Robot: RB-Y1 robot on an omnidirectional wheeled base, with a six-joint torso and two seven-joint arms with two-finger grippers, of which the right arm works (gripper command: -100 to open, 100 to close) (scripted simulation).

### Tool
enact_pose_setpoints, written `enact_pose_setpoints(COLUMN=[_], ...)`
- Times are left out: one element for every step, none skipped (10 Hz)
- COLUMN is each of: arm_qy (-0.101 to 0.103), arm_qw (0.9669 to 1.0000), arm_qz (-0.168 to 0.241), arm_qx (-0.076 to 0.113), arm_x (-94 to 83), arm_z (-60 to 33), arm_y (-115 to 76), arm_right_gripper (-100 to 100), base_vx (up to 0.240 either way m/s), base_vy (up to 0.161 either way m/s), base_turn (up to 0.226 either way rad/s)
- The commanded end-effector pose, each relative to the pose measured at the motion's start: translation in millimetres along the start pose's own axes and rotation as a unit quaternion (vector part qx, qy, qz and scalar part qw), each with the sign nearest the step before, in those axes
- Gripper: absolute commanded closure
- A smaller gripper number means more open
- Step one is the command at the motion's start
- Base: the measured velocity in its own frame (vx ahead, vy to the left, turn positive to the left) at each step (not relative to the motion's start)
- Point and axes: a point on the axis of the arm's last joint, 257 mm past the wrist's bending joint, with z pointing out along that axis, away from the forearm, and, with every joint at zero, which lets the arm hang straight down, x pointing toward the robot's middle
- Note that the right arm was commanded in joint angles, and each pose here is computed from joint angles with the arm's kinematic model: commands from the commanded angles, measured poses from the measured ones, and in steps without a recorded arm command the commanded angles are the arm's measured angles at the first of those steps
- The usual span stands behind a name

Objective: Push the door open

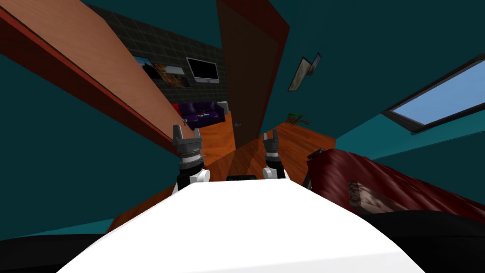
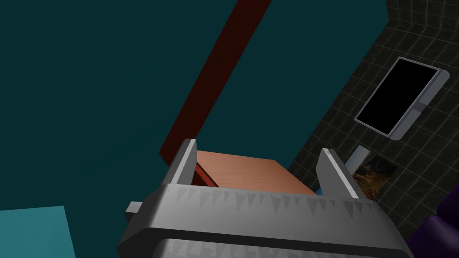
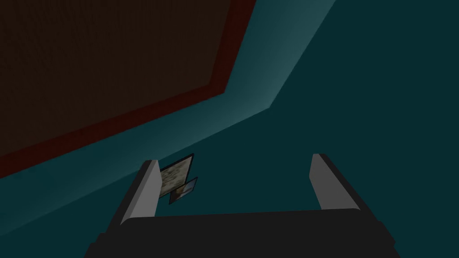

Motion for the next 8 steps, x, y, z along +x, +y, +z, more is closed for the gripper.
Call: enact_pose_setpoints(arm_qy=[0.008,0.013,0.019,0.024,0.03,0.036,0.042,0.048], arm_qw=[0.9999,0.9998,0.9996,0.9993,0.9989,0.9984,0.9979,0.9972], arm_qz=[0.007,0.012,0.016,0.02,0.025,0.029,0.034,0.038], arm_qx=[0.007,0.012,0.017,0.022,0.027,0.032,0.037,0.043], arm_x=[6.2,11.2,16.2,21.3,26.6,32.3,38.1,43.9], arm_z=[-2.1,-3.3,-4.7,-6.1,-7.8,-9.6,-11.6,-13.7], arm_y=[-10.2,-16.6,-22.9,-29.1,-35.4,-42.1,-48.7,-55.2], arm_right_gripper=[-100,-100,-100,-100,-100,-100,-100,-100], base_vx=[0.099,0.089,0.09,0.088,0.112,0.12,0.111,0.093], base_vy=[-0.005,-0.004,0.0,0.002,-0.006,-0.006,-0.005,0.008], base_turn=[-0.04,-0.035,-0.042,-0.046,-0.042,-0.05,-0.053,-0.043])
